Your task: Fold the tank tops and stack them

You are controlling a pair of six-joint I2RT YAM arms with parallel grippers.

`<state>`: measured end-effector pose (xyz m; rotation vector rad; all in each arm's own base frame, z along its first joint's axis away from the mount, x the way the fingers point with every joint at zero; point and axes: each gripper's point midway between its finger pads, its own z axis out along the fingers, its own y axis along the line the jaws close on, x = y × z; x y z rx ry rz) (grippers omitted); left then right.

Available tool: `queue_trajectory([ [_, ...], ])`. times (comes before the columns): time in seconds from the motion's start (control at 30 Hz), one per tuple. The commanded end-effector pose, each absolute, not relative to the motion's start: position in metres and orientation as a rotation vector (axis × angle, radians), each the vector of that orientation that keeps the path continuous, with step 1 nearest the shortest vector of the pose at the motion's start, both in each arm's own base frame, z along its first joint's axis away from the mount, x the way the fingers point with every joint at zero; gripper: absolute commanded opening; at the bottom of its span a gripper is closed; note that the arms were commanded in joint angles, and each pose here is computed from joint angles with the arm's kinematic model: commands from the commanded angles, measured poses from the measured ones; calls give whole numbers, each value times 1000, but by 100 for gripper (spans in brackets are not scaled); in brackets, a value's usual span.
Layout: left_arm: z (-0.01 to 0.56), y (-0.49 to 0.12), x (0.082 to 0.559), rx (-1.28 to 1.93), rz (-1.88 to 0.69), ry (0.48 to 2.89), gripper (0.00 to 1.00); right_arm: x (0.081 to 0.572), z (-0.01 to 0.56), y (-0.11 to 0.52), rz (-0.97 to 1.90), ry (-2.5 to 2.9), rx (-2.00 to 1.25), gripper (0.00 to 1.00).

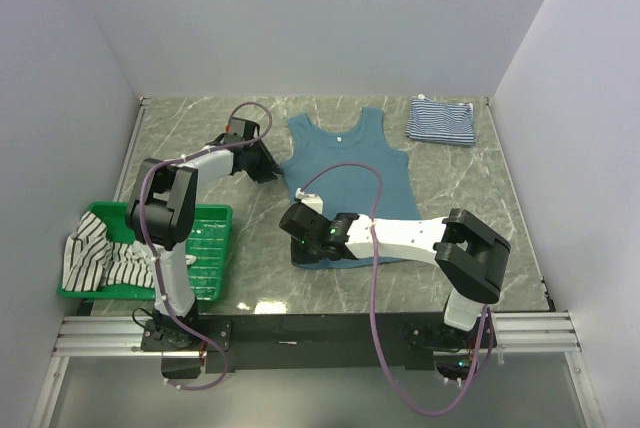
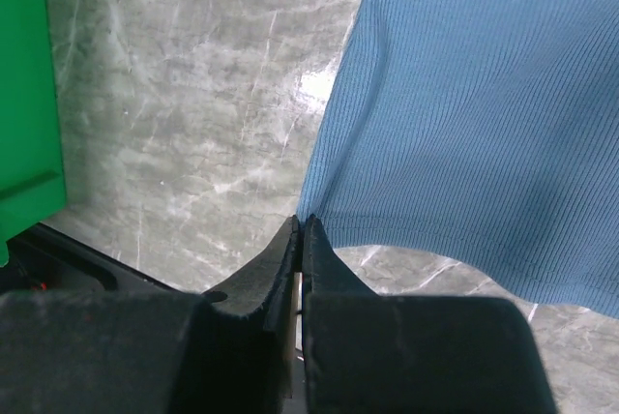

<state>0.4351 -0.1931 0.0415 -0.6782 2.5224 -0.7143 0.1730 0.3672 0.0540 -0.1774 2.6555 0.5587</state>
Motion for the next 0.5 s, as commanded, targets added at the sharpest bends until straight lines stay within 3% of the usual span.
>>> queue_trajectory([
  [0.0, 58, -204, 461, -620, -753, 2438, 34, 174, 66, 372, 618, 2627, -157, 0],
  [0.27, 51, -203, 475, -628, -704, 2432, 33, 172, 67, 370, 628, 2630, -154, 0],
  [0.47, 53, -194, 483, -638, -629, 2423, 7, 170, 70, 374, 655, 2628, -155, 0],
])
